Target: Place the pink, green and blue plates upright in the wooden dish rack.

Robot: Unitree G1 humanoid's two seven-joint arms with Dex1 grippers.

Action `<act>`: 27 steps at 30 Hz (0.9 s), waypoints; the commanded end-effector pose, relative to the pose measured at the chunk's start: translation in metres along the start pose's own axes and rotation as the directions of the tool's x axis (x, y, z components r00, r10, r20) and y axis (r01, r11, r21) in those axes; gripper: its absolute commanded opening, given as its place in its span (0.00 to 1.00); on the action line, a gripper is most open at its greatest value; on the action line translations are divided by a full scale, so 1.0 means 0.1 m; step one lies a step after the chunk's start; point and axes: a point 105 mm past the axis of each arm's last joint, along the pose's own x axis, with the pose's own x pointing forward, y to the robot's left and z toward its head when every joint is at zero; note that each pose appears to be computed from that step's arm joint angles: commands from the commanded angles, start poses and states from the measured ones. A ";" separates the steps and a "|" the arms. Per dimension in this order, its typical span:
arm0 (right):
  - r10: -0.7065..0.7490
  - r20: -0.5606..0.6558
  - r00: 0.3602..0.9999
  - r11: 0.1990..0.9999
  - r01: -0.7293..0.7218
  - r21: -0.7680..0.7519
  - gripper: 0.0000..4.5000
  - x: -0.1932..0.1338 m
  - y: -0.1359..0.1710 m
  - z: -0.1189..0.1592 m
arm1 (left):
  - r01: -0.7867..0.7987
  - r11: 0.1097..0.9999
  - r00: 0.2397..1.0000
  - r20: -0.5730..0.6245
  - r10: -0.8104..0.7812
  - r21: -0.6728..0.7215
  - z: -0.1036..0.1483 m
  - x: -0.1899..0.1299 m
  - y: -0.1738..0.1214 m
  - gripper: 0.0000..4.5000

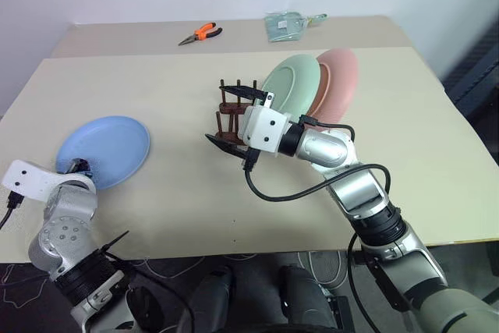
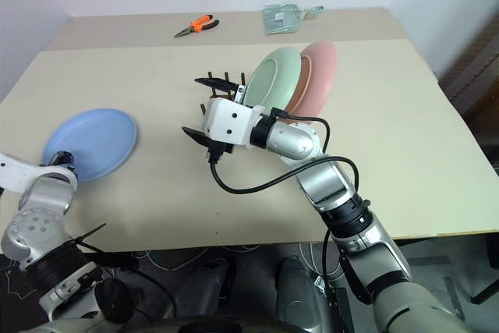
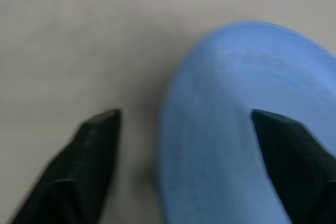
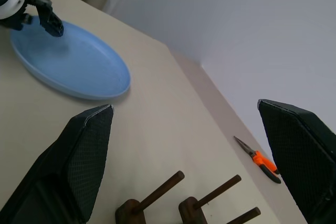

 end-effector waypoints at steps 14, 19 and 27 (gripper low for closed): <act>0.011 0.026 1.000 0.985 -0.006 -0.173 1.00 0.02 -0.08 0.11 | 0.549 0.735 0.637 0.370 -0.676 0.399 0.60 -1.00 -1.54 0.02; -0.002 0.015 1.000 0.946 0.007 -0.324 1.00 0.15 -0.14 0.10 | 0.659 0.580 0.497 0.303 -0.813 0.479 0.35 -1.42 -1.94 0.02; -0.029 -0.027 0.999 0.910 0.015 -0.414 0.58 0.36 -0.24 -0.01 | 0.744 0.503 0.449 0.229 -0.864 0.439 0.08 -1.63 -2.08 0.00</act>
